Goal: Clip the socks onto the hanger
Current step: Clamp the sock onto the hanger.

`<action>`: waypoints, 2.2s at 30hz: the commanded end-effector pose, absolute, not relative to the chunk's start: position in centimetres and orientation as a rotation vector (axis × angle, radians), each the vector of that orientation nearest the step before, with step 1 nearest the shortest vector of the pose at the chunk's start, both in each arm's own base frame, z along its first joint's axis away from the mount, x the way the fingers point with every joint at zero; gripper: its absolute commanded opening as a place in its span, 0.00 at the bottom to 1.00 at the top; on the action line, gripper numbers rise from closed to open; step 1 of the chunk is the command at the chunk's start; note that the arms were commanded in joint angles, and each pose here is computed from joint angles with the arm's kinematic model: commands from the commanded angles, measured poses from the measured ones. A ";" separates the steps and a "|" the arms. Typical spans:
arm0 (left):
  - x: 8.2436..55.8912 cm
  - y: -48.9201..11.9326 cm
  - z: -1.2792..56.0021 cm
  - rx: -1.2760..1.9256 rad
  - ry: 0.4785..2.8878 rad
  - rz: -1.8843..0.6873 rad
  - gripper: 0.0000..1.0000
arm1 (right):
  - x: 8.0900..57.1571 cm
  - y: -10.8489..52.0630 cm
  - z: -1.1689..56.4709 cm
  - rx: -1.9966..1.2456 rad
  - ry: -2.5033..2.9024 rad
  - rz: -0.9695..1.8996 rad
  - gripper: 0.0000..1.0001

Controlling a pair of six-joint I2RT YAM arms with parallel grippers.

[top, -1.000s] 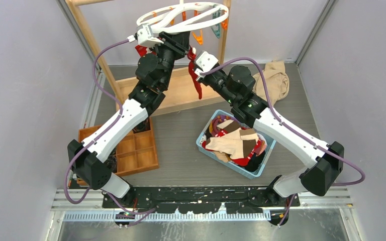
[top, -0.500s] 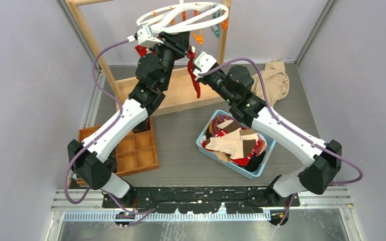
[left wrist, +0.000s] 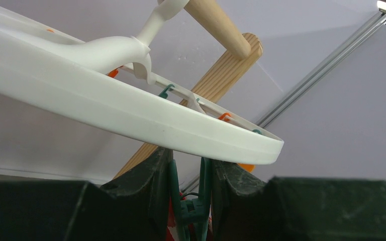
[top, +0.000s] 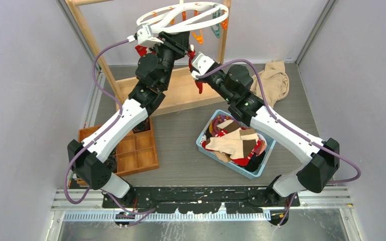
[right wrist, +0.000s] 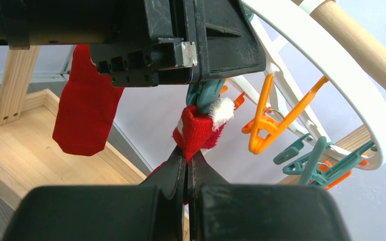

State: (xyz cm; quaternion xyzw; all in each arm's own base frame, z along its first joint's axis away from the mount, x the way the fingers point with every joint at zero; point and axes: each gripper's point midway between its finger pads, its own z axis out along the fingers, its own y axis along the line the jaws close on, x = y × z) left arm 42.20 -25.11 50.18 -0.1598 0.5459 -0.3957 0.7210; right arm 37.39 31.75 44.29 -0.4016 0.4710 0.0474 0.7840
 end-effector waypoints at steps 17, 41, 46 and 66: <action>42.9 -23.2 49.8 -0.421 1.243 -0.782 0.00 | 37.0 29.6 49.5 -0.757 0.904 0.012 0.01; 43.1 -23.3 49.7 -0.424 1.252 -0.783 0.00 | 35.7 31.1 49.0 -0.802 0.884 0.031 0.01; 43.2 -23.4 49.6 -0.429 1.256 -0.791 0.00 | 36.4 31.4 49.7 -0.768 0.887 0.028 0.01; 43.2 -22.9 49.3 -0.486 1.263 -0.812 0.00 | 36.5 31.8 52.1 -0.689 0.826 0.023 0.01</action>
